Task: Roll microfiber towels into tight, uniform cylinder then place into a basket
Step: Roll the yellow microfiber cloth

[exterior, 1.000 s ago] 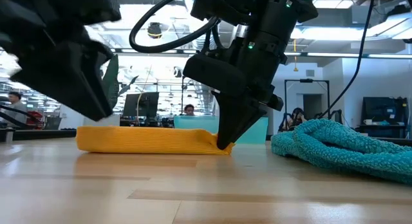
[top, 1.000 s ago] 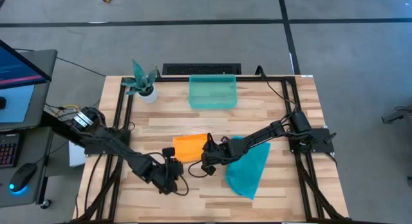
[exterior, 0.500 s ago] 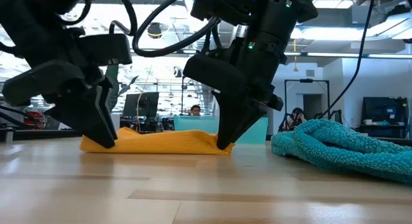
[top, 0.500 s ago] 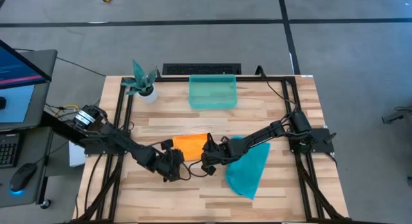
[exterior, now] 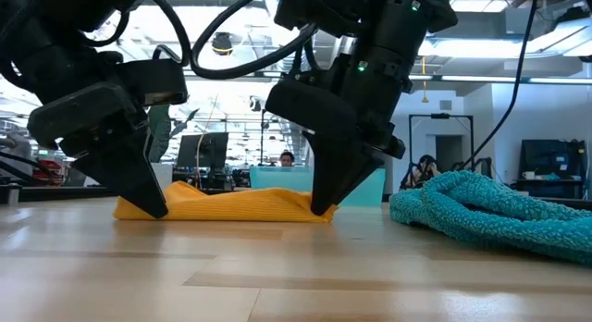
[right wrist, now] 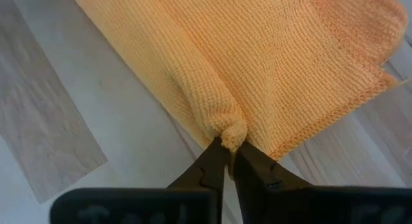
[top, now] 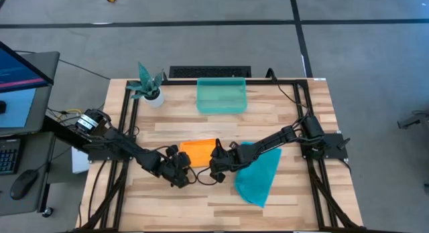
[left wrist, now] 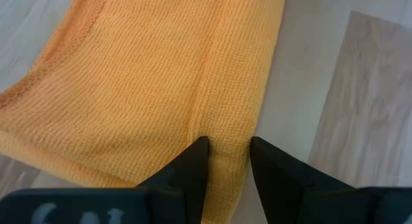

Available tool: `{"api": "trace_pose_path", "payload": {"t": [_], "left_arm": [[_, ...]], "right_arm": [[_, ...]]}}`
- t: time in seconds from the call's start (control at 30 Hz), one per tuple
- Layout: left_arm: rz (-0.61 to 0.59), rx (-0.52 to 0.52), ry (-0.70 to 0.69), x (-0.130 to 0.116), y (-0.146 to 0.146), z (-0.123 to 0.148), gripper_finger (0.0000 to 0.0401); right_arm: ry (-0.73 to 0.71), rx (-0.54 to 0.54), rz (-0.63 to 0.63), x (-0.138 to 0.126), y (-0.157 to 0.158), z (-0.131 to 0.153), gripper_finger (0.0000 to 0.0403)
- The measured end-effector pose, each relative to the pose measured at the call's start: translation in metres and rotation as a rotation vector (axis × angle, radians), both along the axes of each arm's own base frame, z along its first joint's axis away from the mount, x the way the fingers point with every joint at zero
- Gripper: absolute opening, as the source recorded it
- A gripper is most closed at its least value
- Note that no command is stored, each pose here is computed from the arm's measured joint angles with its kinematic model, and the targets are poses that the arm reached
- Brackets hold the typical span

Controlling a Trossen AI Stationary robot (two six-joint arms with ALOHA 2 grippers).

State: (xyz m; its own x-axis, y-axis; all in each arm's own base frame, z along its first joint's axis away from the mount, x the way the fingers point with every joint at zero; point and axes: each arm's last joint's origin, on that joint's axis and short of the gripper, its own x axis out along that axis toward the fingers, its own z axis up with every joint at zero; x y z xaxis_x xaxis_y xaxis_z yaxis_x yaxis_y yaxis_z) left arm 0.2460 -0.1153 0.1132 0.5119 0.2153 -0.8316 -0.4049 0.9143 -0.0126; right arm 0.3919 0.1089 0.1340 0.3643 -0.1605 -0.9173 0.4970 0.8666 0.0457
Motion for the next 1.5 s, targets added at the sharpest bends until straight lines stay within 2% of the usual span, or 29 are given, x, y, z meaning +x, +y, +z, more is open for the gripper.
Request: {"api": "trace_pose_path", "payload": {"t": [0.3, 0.47, 0.53, 0.67, 0.77, 0.87, 1.1, 1.17, 1.23, 1.3, 1.5], "left_arm": [[-0.007, -0.013, -0.007, 0.001, -0.001, 0.0, 0.0112], [-0.007, -0.012, -0.007, 0.001, -0.001, 0.0, 0.0112], [-0.007, -0.012, -0.006, 0.001, -0.001, -0.001, 0.0111], [-0.014, -0.008, -0.005, 0.001, -0.001, -0.001, 0.0111], [-0.02, -0.005, -0.006, 0.001, -0.001, -0.001, 0.0111], [-0.022, -0.004, -0.007, 0.001, -0.001, -0.001, 0.0111], [-0.023, -0.004, -0.007, 0.001, -0.001, -0.001, 0.0111], [-0.023, -0.004, -0.007, 0.001, -0.001, -0.001, 0.0111], [-0.023, -0.004, -0.004, 0.001, -0.001, -0.001, 0.0111], [-0.024, -0.005, -0.006, 0.001, -0.001, -0.001, 0.0111], [-0.024, -0.006, -0.004, 0.001, -0.001, 0.0, 0.0111]], "right_arm": [[0.024, 0.011, 0.053, -0.001, 0.001, 0.0, 0.0115], [0.025, 0.009, 0.054, -0.007, -0.003, 0.018, 0.0128], [-0.013, -0.052, 0.053, -0.012, -0.001, 0.032, 0.0126], [-0.098, -0.227, 0.174, -0.024, 0.02, 0.06, 0.0118], [-0.129, -0.368, 0.292, -0.033, 0.041, 0.069, 0.0116], [-0.158, -0.457, 0.407, -0.038, 0.06, 0.071, 0.0118], [-0.145, -0.533, 0.663, -0.027, 0.079, 0.047, 0.0124], [-0.063, -0.575, 0.743, -0.029, 0.076, 0.036, 0.0126], [-0.11, -0.595, 0.764, -0.016, 0.078, 0.028, 0.0131], [-0.041, -0.624, 0.807, -0.019, 0.074, 0.019, 0.0139], [-0.034, -0.649, 0.782, -0.006, 0.068, 0.001, 0.0181]]}}
